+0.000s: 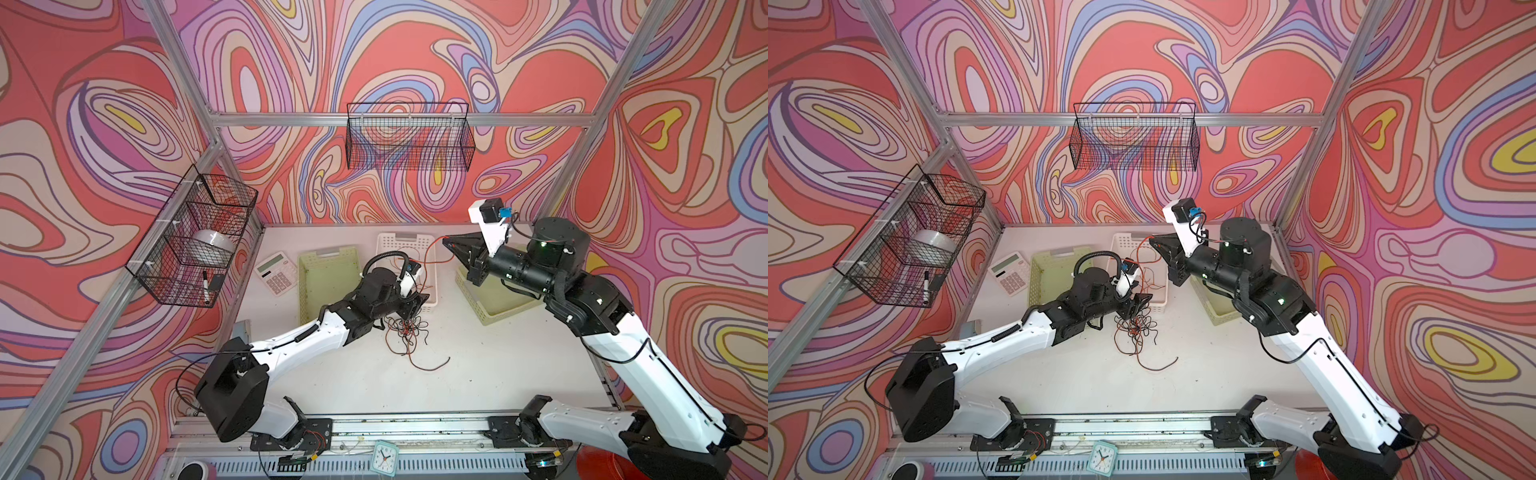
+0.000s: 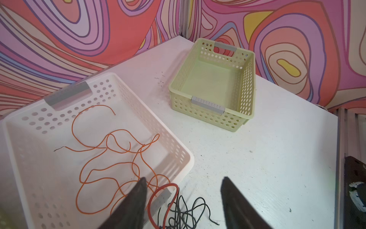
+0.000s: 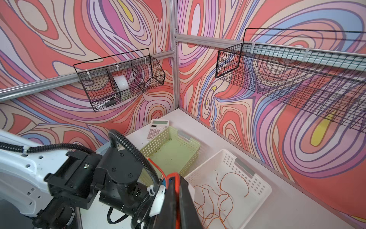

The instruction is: Untangle the cables

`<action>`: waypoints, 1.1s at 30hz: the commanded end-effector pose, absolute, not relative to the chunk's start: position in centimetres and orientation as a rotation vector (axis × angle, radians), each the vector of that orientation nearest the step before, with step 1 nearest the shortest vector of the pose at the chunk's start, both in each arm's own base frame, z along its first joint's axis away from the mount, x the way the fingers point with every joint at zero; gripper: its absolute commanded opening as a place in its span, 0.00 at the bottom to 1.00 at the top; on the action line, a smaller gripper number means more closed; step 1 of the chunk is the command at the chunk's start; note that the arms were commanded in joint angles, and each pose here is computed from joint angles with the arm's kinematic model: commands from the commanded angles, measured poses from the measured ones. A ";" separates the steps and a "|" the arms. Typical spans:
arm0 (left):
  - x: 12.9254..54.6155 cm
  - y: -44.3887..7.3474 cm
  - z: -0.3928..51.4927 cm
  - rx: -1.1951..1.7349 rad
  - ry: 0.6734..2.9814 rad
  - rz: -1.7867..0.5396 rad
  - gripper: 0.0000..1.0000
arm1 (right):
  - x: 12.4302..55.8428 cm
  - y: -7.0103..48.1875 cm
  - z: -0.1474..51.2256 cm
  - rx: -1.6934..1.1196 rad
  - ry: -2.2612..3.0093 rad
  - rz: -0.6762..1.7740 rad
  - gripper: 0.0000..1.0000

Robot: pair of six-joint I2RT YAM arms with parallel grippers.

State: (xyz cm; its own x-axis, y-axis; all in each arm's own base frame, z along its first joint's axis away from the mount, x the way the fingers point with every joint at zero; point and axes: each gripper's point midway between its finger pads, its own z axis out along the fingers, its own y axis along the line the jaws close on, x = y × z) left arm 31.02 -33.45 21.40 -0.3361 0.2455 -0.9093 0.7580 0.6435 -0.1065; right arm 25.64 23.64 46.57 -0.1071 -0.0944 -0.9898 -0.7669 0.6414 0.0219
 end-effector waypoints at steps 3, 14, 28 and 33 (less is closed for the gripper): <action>30.5 -33.9 28.1 0.768 1.710 -0.746 0.00 | 24.4 19.9 47.1 -0.633 1.518 0.534 0.29; 27.8 -33.6 35.2 0.800 1.522 -0.853 0.00 | 25.6 15.2 38.1 -0.441 1.620 0.311 0.68; 26.3 -34.4 38.7 0.866 1.444 -0.950 0.00 | 25.7 19.5 28.4 -0.345 1.811 0.698 0.76; 25.8 -34.4 38.9 0.870 1.436 -0.974 0.00 | 25.8 20.9 26.4 -0.315 1.857 0.810 0.76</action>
